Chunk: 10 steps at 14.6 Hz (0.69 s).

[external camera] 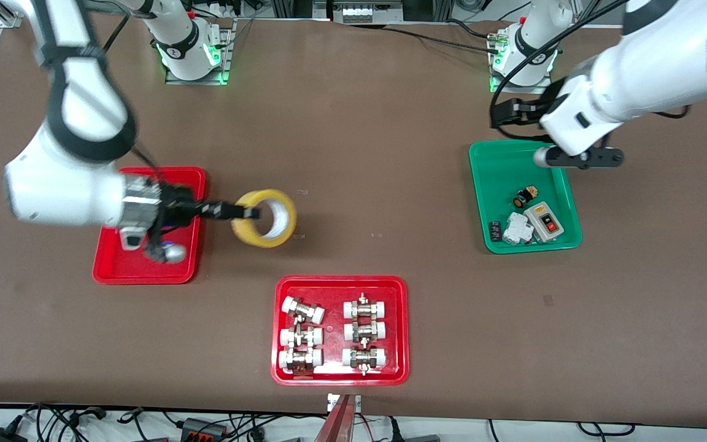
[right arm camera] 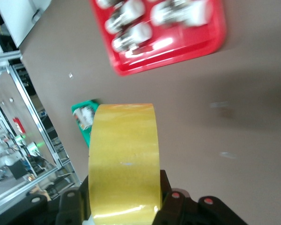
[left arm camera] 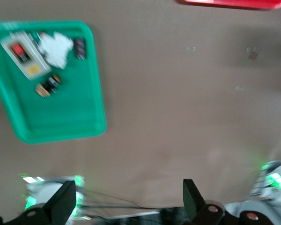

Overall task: Left arm passes tape to right arm into tray
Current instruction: 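Carry the tape over the empty red tray while the left gripper withdraws, then lower the tape into the red tray and open the right gripper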

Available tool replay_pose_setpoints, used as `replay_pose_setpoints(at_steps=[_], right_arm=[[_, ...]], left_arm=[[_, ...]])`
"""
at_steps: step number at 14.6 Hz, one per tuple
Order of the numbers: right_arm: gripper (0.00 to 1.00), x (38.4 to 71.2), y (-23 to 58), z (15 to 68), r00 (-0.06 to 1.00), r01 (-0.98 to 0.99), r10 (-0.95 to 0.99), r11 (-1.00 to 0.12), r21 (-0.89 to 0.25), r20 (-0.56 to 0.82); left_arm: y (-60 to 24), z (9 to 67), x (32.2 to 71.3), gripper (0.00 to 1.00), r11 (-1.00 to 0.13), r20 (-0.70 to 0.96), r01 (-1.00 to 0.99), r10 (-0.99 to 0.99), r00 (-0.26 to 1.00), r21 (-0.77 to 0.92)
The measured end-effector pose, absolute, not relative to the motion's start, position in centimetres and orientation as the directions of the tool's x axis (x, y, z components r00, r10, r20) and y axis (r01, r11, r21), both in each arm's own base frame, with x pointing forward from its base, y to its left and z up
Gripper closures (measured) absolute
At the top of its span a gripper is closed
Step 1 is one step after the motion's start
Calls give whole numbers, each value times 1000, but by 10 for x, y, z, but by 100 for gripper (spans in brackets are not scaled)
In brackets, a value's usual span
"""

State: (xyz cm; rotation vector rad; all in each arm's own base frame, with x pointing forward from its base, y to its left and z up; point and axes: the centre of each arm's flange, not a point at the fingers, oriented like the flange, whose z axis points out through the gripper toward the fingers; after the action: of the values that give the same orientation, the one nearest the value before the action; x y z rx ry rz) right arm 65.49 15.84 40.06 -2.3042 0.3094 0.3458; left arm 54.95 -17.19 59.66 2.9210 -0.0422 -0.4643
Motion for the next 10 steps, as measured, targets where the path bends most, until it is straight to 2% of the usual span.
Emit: replay_pose_setpoints(at_steps=[5,10], right_arm=[[47,664,10,318,885,-437,-159,-608,-663,-437],[47,643,-111,239,925,-358,-112,-571,-739,-363]], left_arm=[[-89,599,565,0,-958,-229,-240,-272,935,154],[-47,603,570,0,-936,-189,-329,-348,918,125]])
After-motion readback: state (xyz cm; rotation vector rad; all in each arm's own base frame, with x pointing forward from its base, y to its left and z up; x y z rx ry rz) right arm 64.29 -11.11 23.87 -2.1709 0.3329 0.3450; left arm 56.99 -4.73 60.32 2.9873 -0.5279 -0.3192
